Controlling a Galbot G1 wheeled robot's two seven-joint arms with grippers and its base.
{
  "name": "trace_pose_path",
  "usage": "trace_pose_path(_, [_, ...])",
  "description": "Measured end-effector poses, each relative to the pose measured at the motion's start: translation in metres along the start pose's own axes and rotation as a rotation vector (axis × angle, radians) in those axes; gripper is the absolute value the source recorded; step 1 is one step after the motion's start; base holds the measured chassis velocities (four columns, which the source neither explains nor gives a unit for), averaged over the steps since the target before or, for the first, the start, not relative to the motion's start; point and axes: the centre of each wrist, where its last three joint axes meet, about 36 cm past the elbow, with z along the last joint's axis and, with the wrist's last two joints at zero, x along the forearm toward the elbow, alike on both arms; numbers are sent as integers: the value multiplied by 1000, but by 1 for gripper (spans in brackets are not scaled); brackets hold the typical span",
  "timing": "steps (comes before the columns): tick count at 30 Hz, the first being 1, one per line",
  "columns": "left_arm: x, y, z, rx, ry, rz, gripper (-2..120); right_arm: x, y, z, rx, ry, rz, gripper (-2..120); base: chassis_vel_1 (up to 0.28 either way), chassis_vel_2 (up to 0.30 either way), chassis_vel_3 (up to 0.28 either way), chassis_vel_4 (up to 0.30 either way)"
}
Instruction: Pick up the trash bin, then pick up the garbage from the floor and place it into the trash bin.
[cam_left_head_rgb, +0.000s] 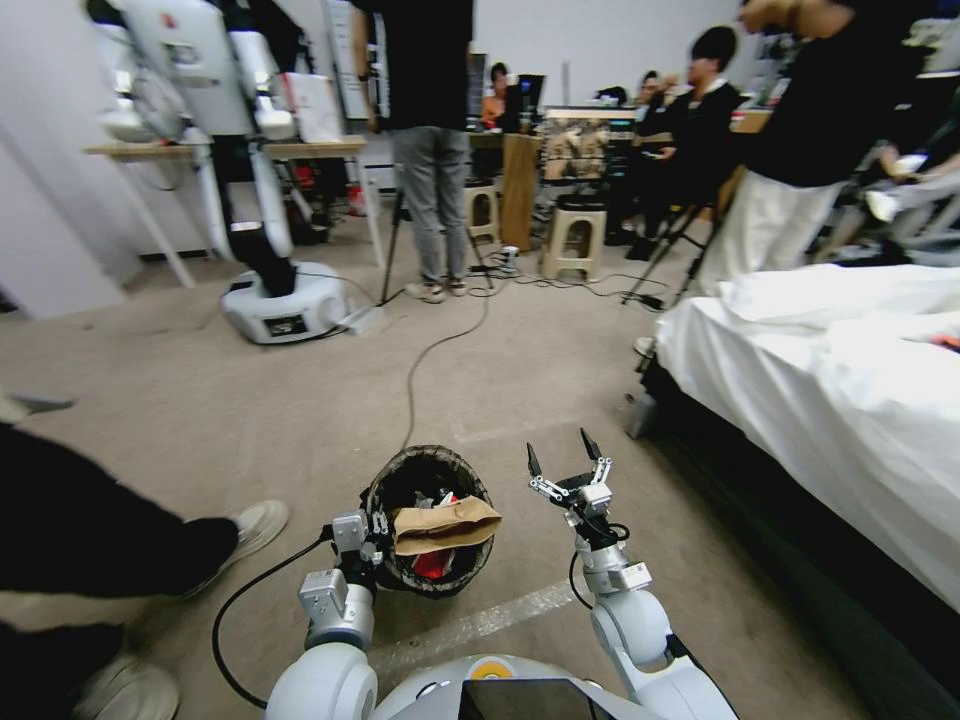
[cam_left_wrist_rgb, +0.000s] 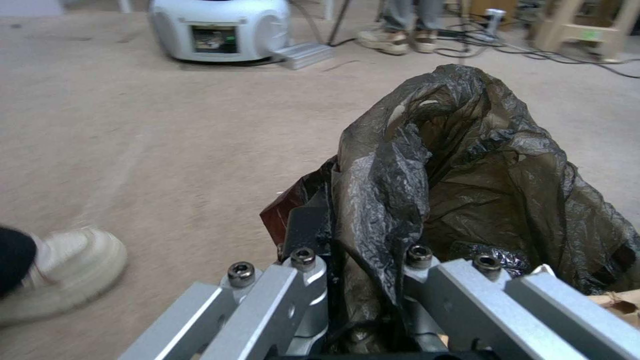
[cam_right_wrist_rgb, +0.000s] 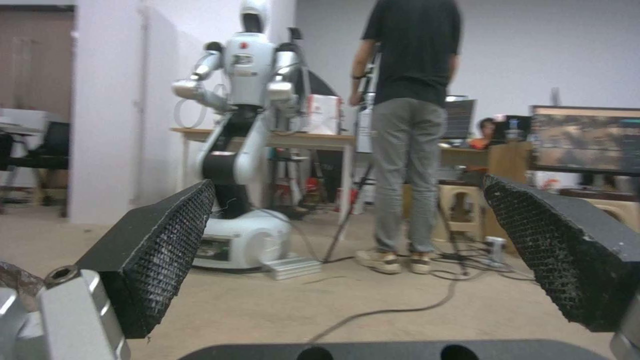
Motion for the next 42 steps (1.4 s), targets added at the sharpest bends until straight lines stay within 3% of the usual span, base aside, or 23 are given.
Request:
trace_pose_path(26, [1,-9,5,26,23,39,6,-2,1,1,-1,-10,0,100,14,16,15,12])
trace_pose_path(34, [6,-15,0,107,76,92,6,-2,2,0,0,-10,-1,100,0,0,0,0])
trace_pose_path(37, [8,-17,-4,199,148,128,6,-1,1,0,2,-10,-1,100,0,0,0,0])
trace_pose_path(42, [8,-18,-4,274,212,160,6,0,0,0,7,-15,2,100,0,0,0,0])
